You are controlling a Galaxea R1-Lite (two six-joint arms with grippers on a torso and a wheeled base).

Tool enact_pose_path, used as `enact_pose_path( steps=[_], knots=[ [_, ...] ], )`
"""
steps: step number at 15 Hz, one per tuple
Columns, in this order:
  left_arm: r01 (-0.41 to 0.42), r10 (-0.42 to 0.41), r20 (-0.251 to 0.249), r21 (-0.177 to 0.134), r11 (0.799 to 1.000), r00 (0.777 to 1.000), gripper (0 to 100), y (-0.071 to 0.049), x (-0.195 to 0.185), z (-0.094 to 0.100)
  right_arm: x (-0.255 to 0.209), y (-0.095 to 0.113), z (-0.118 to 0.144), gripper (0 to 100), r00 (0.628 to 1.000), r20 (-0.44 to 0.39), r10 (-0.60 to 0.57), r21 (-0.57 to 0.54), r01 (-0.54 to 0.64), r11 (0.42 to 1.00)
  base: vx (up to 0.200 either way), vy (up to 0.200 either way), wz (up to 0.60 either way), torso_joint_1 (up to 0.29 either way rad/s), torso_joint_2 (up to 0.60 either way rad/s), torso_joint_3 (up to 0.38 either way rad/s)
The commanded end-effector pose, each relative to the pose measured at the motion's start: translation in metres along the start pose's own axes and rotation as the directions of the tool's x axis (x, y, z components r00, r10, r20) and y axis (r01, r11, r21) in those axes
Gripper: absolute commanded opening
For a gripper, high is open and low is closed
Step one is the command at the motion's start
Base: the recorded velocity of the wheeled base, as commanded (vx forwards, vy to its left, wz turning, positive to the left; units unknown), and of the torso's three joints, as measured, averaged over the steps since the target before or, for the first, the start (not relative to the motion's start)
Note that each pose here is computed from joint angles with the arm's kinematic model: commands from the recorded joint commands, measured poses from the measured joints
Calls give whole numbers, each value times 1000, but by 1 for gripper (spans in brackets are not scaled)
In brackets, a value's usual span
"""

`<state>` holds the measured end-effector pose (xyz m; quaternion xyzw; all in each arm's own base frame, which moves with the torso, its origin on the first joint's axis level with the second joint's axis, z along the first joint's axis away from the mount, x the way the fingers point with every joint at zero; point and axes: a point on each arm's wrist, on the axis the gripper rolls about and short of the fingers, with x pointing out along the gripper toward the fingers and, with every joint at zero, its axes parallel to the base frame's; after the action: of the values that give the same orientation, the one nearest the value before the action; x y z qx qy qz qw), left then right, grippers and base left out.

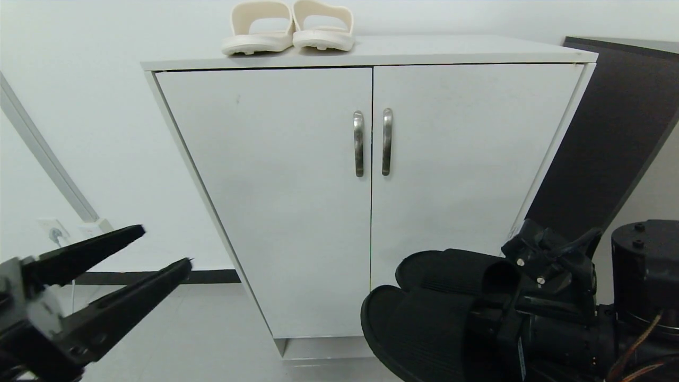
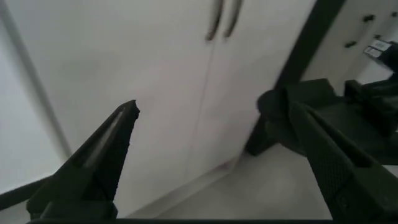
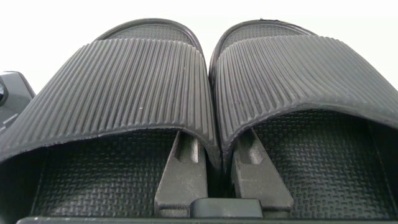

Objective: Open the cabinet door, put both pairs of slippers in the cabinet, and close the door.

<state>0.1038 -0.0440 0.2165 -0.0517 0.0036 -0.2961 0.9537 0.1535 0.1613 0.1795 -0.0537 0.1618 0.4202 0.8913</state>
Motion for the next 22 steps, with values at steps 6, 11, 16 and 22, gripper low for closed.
enact_pose_path(
  steps=[6, 11, 16, 22],
  knots=[
    [168, -172, -65, -62, 984, 983, 100, -33, 92, 24, 1, 0, 1, 0, 1000, 24, -2, 0, 2, 1000, 0, 0, 0, 0, 0, 0],
    [222, -225, -48, -60, 973, 973, 100, -59, 139, 37, 1, 0, -1, 0, 1000, 16, -3, -1, 3, 1000, 0, 0, 0, 0, 0, 0],
    [265, -268, -49, -53, 963, 962, 100, -74, 177, 39, 3, -1, -4, 0, 1000, -2, 2, 1, -2, 1000, 0, 0, 0, 0, 0, 0],
    [312, -316, -52, -78, 947, 947, 100, -75, 215, 44, 6, 0, -8, 0, 1000, -19, 3, 1, -3, 1000, 0, 0, 0, 0, 0, 0]
  ],
)
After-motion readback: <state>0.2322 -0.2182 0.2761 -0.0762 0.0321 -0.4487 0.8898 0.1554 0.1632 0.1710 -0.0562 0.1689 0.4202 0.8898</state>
